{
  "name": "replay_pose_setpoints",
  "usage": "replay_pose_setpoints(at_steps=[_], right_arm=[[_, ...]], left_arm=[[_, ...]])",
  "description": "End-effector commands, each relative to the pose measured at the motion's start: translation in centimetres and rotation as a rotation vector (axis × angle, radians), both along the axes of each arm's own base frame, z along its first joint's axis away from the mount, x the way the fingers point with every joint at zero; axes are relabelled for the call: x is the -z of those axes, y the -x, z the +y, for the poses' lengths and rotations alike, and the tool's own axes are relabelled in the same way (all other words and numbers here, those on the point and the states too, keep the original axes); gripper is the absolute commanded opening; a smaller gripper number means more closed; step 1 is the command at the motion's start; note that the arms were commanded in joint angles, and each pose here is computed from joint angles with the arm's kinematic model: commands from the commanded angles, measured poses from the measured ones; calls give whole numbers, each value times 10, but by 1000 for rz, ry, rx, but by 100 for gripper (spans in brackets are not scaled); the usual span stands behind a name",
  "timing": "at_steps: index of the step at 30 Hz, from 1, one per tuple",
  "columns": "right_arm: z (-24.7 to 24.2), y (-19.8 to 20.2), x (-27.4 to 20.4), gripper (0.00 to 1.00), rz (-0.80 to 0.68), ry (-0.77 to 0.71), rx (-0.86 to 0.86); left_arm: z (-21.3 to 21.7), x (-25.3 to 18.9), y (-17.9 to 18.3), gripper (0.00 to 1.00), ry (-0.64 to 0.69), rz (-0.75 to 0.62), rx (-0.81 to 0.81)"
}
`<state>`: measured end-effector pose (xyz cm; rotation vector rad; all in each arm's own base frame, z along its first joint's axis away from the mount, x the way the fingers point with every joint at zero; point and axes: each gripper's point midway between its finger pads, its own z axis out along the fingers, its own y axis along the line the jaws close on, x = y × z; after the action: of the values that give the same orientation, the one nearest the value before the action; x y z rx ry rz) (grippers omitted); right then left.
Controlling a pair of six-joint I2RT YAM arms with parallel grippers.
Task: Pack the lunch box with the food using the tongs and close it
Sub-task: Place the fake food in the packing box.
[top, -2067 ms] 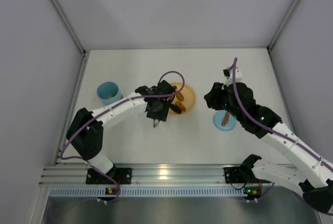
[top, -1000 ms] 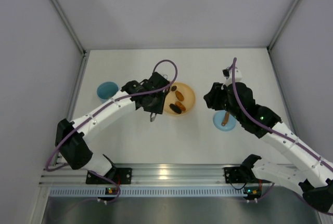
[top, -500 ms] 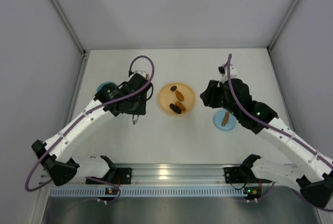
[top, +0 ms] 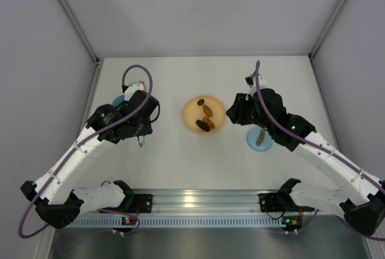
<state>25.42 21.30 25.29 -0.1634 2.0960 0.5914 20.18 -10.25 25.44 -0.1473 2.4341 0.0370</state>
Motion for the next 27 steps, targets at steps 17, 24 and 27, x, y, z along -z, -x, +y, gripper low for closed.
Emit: replay_pose_setpoints(at_steps=[17,24,27], right_arm=[[13,-1,-29,36,-74,-82,-43],[14,-1,-25,36,-69,-79,-47],[14,-1,-25,36,-68,-79,-45]], left_arm=[[67,30,21,39,-95,131,-116],[66,35,20,41,-91,137,-125],[66,40,20,43,-93,143,-125]])
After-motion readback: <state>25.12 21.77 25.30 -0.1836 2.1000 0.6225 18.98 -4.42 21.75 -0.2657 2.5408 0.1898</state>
